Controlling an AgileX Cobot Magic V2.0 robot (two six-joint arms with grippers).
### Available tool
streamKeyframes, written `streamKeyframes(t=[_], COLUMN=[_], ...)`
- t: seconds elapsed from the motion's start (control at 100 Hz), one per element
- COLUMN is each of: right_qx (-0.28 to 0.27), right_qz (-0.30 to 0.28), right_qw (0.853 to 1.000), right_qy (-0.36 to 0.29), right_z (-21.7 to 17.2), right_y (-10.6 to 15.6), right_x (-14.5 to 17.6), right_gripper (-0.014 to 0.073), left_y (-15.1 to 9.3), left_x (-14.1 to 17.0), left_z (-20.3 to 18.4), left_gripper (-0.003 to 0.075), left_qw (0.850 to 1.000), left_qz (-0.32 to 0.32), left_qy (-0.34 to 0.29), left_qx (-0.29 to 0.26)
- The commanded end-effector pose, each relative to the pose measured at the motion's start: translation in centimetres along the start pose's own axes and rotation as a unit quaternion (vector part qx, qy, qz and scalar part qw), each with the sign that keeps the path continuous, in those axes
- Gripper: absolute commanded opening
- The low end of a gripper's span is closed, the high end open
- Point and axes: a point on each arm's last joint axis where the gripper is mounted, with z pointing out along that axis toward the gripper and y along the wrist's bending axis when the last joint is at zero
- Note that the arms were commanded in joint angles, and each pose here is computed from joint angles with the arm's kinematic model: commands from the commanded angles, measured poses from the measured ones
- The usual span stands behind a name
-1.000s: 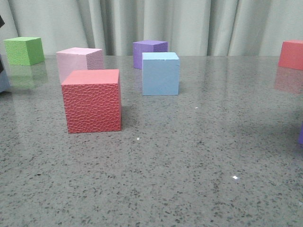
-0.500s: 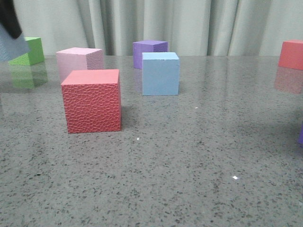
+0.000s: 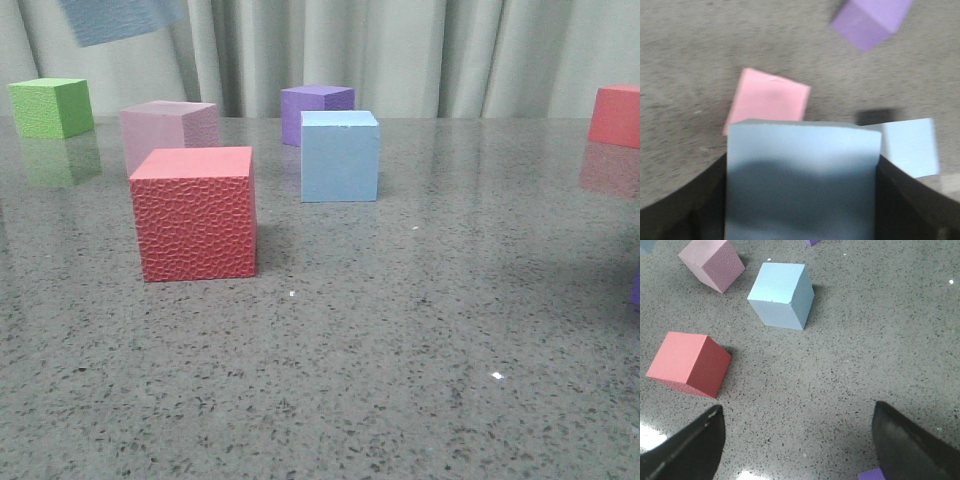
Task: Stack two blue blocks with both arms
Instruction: 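Carry the held cube with the left gripper above the placed blue cube and lower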
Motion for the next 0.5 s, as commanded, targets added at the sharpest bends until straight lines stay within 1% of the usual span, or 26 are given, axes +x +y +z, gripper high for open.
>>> streamKeyframes(t=[0.0,0.09,0.21,0.33,0.49], right_qx=[-0.015,-0.016,-0.018,-0.018,-0.018], right_qz=[-0.007,-0.007,-0.007,-0.007,-0.007], right_qw=[0.999,0.998,0.998,0.998,0.998], right_qy=[-0.05,-0.055,-0.06,-0.06,-0.059], right_z=[-1.0,-1.0,-1.0,-1.0,-1.0], right_y=[0.4,0.5,0.5,0.5,0.5], right_x=[-1.2,-1.3,-1.4,-1.4,-1.3], right_gripper=[0.0591,0.0591,0.0591,0.0591,0.0591], left_y=[-3.3,-5.6,-8.0,-9.4,-10.4], left_x=[-0.2,0.0,0.1,0.7,1.5], left_z=[-2.1,-1.3,-0.1,1.4,3.1], left_gripper=[0.0323,0.0323,0.0323,0.0323,0.0323], left_qw=[0.998,0.997,0.996,0.996,0.996], left_qz=[0.014,0.037,0.038,0.036,0.036], left_qy=[-0.042,-0.038,-0.029,-0.005,0.014], left_qx=[0.047,0.064,0.08,0.081,0.077])
